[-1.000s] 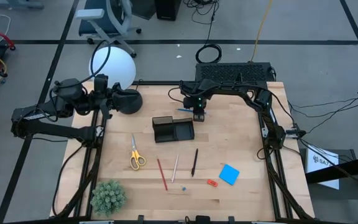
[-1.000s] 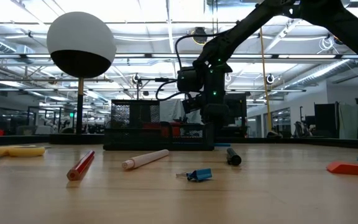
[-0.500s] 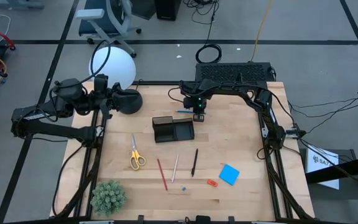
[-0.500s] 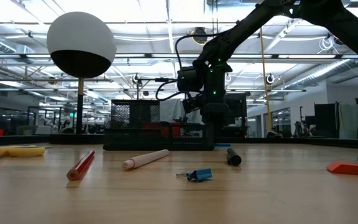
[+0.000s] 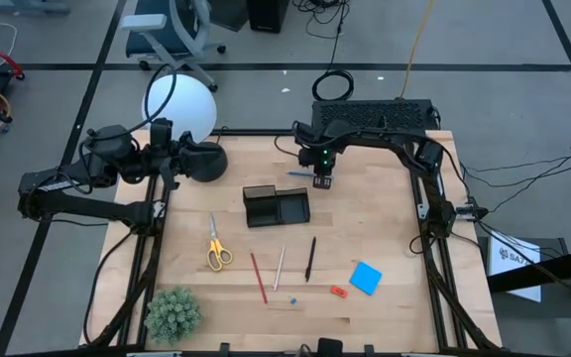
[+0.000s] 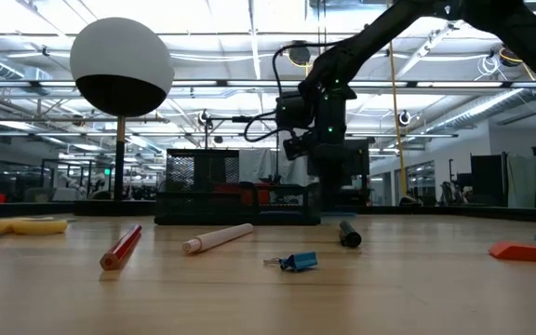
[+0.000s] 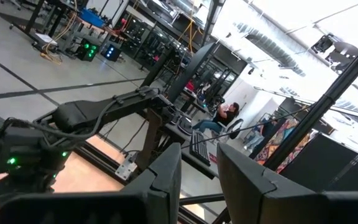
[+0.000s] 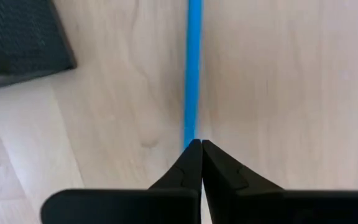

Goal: Pick and place office supplies into organizer
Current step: Put the blue pencil into the black organizer

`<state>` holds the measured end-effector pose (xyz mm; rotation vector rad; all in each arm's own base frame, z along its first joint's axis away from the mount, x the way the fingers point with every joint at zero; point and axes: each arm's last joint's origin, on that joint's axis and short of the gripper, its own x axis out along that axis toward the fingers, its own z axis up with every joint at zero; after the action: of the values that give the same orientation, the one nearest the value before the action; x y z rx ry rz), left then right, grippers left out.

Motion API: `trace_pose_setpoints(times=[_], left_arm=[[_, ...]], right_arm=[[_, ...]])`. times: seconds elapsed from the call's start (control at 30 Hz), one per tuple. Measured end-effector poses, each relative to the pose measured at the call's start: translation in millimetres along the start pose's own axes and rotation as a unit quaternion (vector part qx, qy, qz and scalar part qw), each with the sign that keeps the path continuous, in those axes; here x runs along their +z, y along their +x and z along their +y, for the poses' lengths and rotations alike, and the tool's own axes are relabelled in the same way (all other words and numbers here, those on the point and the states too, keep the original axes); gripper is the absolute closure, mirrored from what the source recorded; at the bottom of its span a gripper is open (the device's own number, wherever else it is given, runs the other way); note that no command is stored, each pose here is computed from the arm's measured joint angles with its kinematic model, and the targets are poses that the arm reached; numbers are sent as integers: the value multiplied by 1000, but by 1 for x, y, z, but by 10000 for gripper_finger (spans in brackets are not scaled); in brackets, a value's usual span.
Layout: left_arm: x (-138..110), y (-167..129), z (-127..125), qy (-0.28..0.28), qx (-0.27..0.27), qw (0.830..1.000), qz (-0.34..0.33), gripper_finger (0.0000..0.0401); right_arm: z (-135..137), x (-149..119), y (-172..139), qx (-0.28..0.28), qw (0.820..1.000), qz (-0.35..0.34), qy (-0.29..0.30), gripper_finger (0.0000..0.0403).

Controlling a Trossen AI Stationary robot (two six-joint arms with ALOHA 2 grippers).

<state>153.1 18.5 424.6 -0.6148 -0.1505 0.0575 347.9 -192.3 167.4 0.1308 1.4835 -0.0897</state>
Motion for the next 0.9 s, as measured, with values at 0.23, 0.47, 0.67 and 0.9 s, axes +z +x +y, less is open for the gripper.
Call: trace_pose_setpoints(times=[0.23,0.47,0.67,0.9], left_arm=[[0,0,0,1,0,1000,0,304],[0,0,0,1,0,1000,0,304],[0,0,0,1,0,1000,0,304],[0,0,0,8,0,1000,0,304]], right_arm=[[-5,-3,-13,4,999,-22,29,402],[-3,-4,-14,37,999,-24,31,390],[5,-3,-13,47,998,-18,27,348],[10,-1,-13,40,999,-16,10,271]])
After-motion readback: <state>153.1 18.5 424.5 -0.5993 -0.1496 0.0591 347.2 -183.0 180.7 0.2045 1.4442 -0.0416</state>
